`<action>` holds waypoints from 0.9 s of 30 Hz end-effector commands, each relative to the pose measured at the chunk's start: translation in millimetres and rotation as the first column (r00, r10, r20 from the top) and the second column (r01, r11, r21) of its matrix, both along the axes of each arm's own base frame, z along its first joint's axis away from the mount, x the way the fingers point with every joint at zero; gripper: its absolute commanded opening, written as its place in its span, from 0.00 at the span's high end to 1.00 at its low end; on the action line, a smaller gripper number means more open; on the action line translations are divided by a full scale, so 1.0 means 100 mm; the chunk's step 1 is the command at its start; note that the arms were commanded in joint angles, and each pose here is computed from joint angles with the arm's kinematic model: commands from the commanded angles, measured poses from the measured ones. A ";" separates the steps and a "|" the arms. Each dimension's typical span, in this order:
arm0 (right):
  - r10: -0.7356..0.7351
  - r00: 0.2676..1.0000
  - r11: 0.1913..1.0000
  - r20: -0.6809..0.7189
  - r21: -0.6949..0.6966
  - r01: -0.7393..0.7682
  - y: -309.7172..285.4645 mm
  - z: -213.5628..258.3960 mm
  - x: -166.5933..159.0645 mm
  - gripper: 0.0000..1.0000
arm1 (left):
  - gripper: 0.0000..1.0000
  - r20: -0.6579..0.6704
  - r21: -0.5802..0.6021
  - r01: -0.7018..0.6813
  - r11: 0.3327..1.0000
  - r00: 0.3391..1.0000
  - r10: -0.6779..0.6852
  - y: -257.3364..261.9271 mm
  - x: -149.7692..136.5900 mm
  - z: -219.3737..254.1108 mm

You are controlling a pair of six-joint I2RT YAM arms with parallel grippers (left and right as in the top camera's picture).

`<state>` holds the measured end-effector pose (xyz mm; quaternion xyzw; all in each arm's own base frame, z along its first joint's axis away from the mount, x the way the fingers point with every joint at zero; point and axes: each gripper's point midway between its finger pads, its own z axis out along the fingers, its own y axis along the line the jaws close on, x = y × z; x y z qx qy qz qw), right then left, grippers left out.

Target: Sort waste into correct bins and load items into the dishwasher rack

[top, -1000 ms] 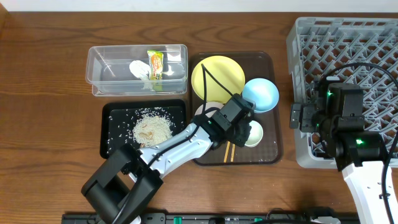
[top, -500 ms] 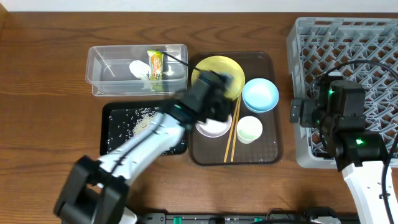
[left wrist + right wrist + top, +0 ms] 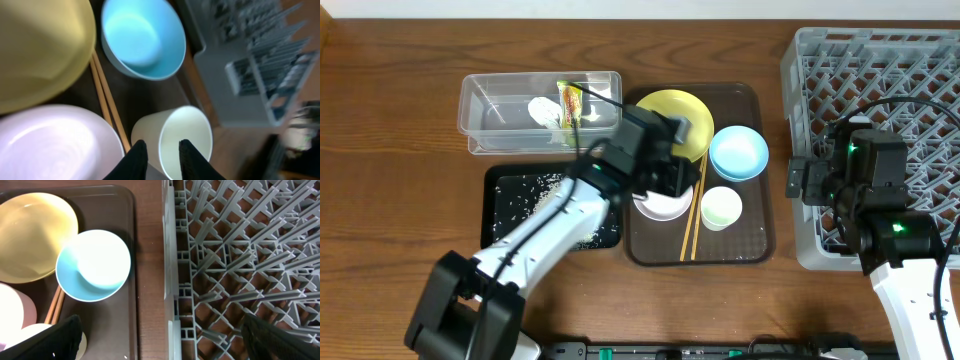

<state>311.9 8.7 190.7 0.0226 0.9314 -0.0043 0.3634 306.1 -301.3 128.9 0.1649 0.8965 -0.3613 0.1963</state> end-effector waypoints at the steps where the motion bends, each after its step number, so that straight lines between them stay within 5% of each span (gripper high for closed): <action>1: -0.024 0.999 1.000 0.024 0.004 0.024 -0.04 0.10 0.02 0.01 | 0.73 0.129 0.158 -0.010 0.987 0.992 -0.010 -0.06 -0.01 -0.12; 12: -0.025 1.000 1.000 0.005 0.002 0.025 -0.05 0.06 -0.01 0.01 | 0.73 0.111 0.361 0.022 0.932 0.992 -0.066 -0.22 -0.23 -0.81; 27: -0.025 1.000 1.000 -0.010 0.001 0.025 -0.05 0.04 -0.04 0.01 | 0.76 0.138 0.327 0.016 0.945 0.988 -0.064 -0.28 -0.18 -0.71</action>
